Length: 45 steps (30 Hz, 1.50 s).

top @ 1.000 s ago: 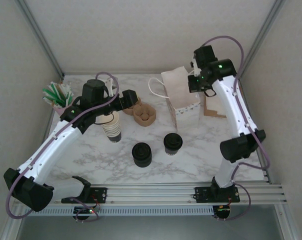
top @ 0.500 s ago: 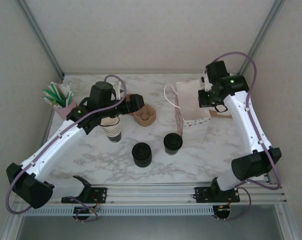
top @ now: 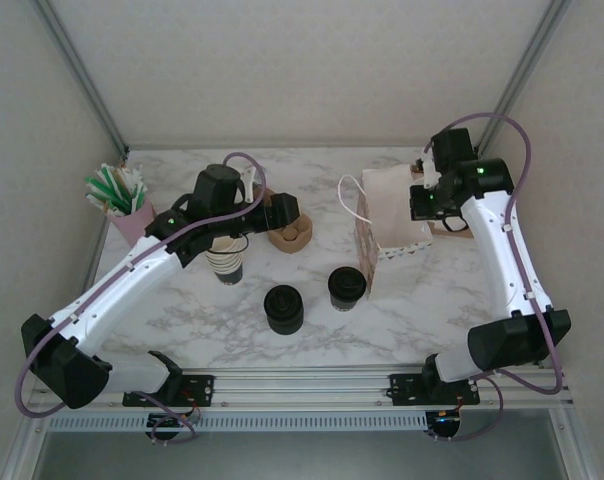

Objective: Pack the takeout coffee

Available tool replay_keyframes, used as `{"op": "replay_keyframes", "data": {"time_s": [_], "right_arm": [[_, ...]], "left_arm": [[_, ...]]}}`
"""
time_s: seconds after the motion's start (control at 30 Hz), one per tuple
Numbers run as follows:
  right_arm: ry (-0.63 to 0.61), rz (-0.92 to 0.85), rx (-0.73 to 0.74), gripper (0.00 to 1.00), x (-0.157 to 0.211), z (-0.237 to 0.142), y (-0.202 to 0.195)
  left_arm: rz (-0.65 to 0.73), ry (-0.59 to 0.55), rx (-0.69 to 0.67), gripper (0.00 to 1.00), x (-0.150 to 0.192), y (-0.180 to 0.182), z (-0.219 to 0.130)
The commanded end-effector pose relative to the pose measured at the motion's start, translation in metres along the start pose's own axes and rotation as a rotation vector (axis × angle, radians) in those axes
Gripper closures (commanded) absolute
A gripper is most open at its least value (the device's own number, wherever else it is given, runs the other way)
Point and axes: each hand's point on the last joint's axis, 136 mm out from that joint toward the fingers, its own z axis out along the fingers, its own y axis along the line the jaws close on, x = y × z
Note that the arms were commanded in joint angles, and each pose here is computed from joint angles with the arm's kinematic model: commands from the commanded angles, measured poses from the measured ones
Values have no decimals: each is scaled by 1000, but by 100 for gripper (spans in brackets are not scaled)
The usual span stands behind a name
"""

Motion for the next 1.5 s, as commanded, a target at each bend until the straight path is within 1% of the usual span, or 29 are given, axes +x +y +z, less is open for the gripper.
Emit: {"op": "replay_keyframes", "data": {"time_s": [0.0, 0.07, 0.13, 0.27, 0.37, 0.5, 0.6, 0.7, 0.83, 0.93, 1.0, 1.1, 1.27, 1.37, 1.47], "right_arm": [[-15, -10, 5, 97, 2, -4, -4], [-14, -4, 24, 88, 1, -4, -9], [-10, 0, 29, 87, 0, -4, -10], [-11, 23, 60, 78, 0, -6, -15], [-17, 42, 58, 65, 0, -11, -15], [-46, 83, 50, 34, 2, -25, -14], [-77, 106, 41, 13, 5, -40, -14], [-111, 127, 19, 1, 8, -56, -11], [-165, 194, 24, 1, 9, -76, -14], [-247, 311, 59, 1, 7, -97, -24], [-290, 368, 39, 1, 8, -110, -24], [-349, 366, -79, 1, 7, -129, -7], [-409, 326, -380, 1, 1, -164, 40], [-402, 297, -483, 1, -1, -174, 62], [-384, 213, -516, 1, -4, -177, 87]], "left_arm": [[3, -33, 21, 11, -9, -14, -2], [4, -30, 22, 11, -7, -15, -1], [5, -30, 23, 11, -7, -17, -1], [5, -31, 23, 11, -6, -18, -1], [4, -41, 19, 10, -8, -18, -2], [14, -69, 13, 8, -13, -19, -7], [22, -99, 5, 4, -19, -20, -12], [29, -133, -6, 1, -26, -22, -19], [32, -188, -17, 0, -36, -24, -34], [34, -240, -36, 0, -41, -23, -50], [35, -277, -54, 0, -46, -21, -64], [31, -315, -82, 0, -49, -13, -82], [9, -332, -126, 0, -60, 12, -98], [-3, -327, -111, 0, -74, 19, -99], [-29, -328, -101, 0, -92, 33, -98]]}}
